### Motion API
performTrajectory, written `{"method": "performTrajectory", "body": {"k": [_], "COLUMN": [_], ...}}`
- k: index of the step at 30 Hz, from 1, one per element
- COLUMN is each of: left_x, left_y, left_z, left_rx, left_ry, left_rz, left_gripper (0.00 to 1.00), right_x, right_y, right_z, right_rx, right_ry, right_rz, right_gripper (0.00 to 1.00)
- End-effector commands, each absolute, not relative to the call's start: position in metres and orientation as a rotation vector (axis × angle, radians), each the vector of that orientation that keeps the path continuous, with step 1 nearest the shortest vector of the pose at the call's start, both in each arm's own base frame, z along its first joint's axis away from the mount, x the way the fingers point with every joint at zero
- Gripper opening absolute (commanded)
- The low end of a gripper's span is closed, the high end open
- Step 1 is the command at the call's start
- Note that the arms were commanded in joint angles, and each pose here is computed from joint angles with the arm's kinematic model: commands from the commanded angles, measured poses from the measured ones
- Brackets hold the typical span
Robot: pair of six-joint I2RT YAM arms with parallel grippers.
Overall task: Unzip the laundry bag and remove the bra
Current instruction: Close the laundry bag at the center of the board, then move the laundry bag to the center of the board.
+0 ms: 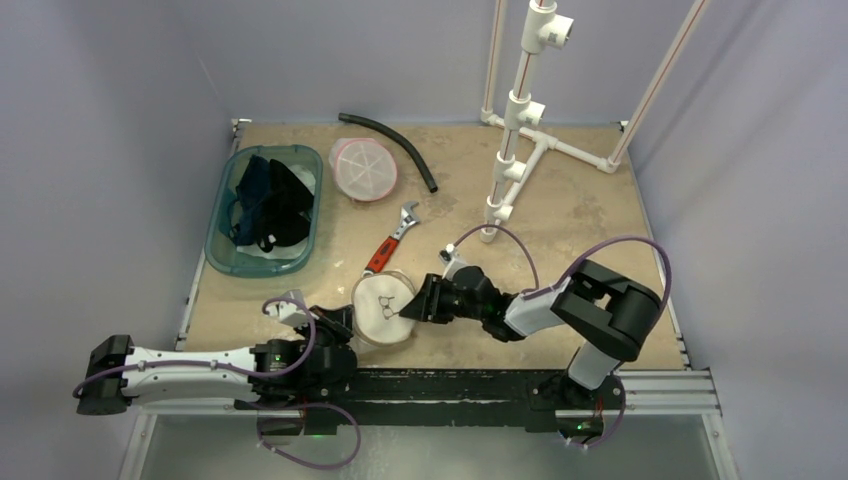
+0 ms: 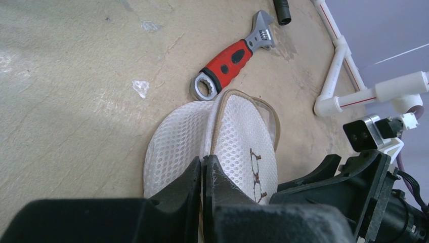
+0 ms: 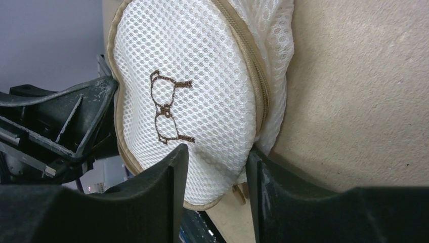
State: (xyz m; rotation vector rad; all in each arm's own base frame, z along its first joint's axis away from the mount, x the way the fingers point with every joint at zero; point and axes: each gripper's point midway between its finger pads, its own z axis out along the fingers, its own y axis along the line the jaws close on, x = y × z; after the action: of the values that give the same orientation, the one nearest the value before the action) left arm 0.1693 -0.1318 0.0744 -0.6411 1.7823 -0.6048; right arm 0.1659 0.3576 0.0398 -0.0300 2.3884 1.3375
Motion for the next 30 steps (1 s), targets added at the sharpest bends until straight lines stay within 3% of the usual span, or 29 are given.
{"method": "performTrajectory", "body": {"k": [1, 5, 10, 11, 15, 18, 21, 30], "left_x": [0.169, 0.167, 0.166, 0.166, 0.165, 0.165, 0.165, 0.171], "left_y": [-0.130, -0.136, -0.142, -0.142, -0.145, -0.146, -0.147, -0.150], "left_z": [0.069, 0.063, 0.064, 0.065, 0.076, 0.085, 0.096, 0.120], "left_rx": [-0.632, -0.621, -0.599, -0.592, -0.564, -0.550, -0.546, -0.548], "left_ry": [1.798, 1.814, 1.837, 1.841, 1.857, 1.866, 1.862, 1.795], "left_rz": [-0.585, -0.599, -0.592, -0.586, -0.561, -0.552, -0.555, -0.592], "left_gripper": [0.00, 0.00, 0.00, 0.00, 0.40, 0.55, 0.58, 0.57], "right_x": [0.167, 0.167, 0.164, 0.165, 0.175, 0.184, 0.193, 0.193], "right_y": [0.370, 0.365, 0.345, 0.339, 0.308, 0.278, 0.250, 0.189], "right_z": [0.050, 0.050, 0.051, 0.052, 0.055, 0.058, 0.064, 0.063], "right_rx": [-0.076, -0.073, -0.059, -0.056, -0.011, 0.027, 0.076, 0.314], "right_ry": [2.348, 2.345, 2.361, 2.357, 2.358, 2.360, 2.352, 2.383], "right_rz": [1.394, 1.372, 1.290, 1.256, 1.103, 0.978, 0.871, 0.698], "right_gripper": [0.43, 0.28, 0.01, 0.00, 0.00, 0.00, 0.00, 0.00]}}
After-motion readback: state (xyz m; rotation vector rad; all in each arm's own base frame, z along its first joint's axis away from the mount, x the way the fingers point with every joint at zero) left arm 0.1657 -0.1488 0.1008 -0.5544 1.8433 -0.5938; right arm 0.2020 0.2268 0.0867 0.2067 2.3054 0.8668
